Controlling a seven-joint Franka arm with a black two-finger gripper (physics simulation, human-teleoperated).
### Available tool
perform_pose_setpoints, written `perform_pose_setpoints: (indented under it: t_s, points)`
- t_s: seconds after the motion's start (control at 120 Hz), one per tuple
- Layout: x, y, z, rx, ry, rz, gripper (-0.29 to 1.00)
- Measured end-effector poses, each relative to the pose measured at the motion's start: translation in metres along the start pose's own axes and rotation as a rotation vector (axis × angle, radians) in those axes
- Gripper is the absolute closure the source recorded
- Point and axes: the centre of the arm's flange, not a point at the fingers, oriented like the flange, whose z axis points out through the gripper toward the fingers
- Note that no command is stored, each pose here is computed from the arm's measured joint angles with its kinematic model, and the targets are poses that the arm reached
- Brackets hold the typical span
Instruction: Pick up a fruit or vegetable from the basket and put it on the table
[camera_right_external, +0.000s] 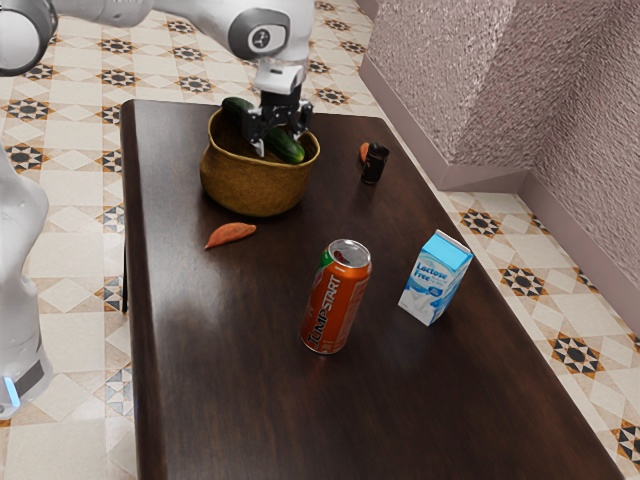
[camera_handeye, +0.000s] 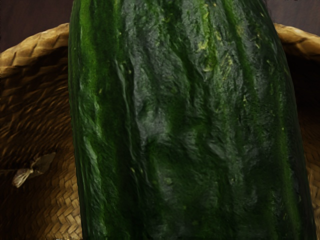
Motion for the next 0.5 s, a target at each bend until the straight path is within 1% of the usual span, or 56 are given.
perform_pose_setpoints:
  t_s: [0.075, 0.167, 0.242, 0.35, 0.5]
  points:
    - [-0.004, -0.001, 0.002, 0.002, 0.0, -0.016, 0.45]
    - [-0.002, -0.002, 0.0, 0.008, 0.0, -0.022, 0.53]
    - [0.005, -0.003, -0.006, 0.021, 0.003, -0.018, 0.55]
    - [0.028, -0.006, -0.019, 0.041, 0.004, 0.011, 0.56]
    - [0.081, -0.001, -0.042, 0.07, 0.009, 0.089, 0.56]
